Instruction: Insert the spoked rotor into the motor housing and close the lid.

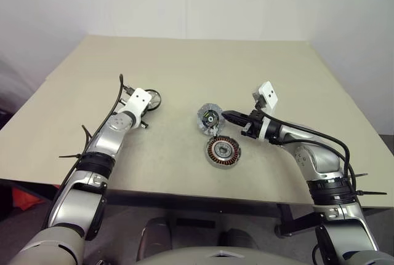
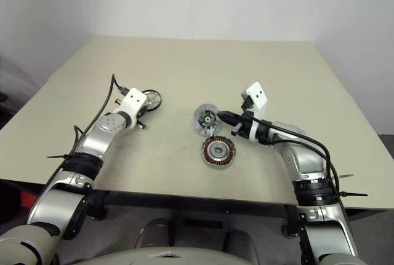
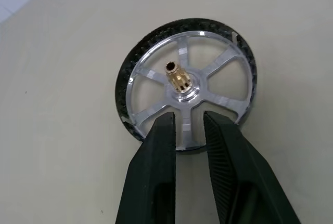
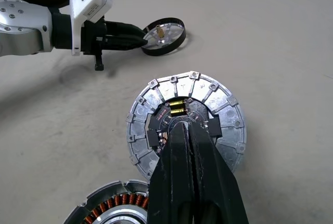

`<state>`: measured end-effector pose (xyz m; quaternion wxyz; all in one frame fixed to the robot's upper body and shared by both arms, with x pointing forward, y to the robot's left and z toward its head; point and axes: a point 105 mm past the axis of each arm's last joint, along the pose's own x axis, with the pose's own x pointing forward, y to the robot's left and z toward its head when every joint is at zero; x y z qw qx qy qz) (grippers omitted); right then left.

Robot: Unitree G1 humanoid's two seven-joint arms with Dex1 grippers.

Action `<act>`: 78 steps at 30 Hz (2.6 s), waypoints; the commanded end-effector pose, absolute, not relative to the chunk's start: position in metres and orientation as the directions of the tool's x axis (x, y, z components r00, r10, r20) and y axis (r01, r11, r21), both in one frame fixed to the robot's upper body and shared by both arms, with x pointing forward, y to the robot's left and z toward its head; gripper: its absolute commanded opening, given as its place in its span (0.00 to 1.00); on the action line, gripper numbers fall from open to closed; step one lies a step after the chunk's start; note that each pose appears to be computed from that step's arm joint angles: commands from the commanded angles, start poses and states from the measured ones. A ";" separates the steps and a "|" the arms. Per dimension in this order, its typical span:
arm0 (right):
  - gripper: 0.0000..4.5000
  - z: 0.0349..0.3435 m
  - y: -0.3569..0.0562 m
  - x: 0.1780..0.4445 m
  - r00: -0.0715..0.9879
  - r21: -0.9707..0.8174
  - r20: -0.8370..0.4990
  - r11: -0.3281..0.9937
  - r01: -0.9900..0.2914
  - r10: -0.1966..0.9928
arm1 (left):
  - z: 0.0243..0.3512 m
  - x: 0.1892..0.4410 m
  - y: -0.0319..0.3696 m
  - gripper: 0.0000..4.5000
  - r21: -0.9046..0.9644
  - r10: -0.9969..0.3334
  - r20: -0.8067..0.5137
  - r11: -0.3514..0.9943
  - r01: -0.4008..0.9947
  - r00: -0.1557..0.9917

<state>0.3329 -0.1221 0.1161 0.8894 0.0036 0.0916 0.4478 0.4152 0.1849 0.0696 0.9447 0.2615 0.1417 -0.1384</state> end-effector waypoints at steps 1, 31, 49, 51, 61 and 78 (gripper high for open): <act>0.00 0.132 -0.121 0.332 0.582 0.038 -0.118 0.589 -0.807 0.805 | 0.088 0.419 0.194 0.20 0.514 -0.168 -0.268 0.808 0.288 0.949; 0.00 0.131 -0.115 0.333 0.575 0.022 -0.122 0.581 -0.813 0.809 | 0.109 0.417 0.182 0.61 0.944 -0.341 -0.301 0.026 0.329 0.891; 0.00 0.131 -0.117 0.334 0.573 0.018 -0.120 0.579 -0.815 0.810 | 0.093 0.413 0.191 0.61 0.927 -0.267 -0.344 0.054 0.371 0.900; 0.00 0.131 -0.117 0.334 0.574 0.018 -0.119 0.580 -0.814 0.810 | 0.095 0.416 0.195 0.61 0.935 -0.242 -0.332 0.047 0.353 0.912; 0.00 0.134 -0.117 0.334 0.580 0.016 -0.107 0.584 -0.811 0.808 | 0.088 0.422 0.191 0.61 0.925 -0.217 -0.347 0.080 0.371 0.912; 0.00 0.141 -0.122 0.335 0.607 0.007 -0.084 0.609 -0.793 0.790 | 0.068 0.431 0.179 0.49 0.904 -0.186 -0.397 0.091 0.419 0.899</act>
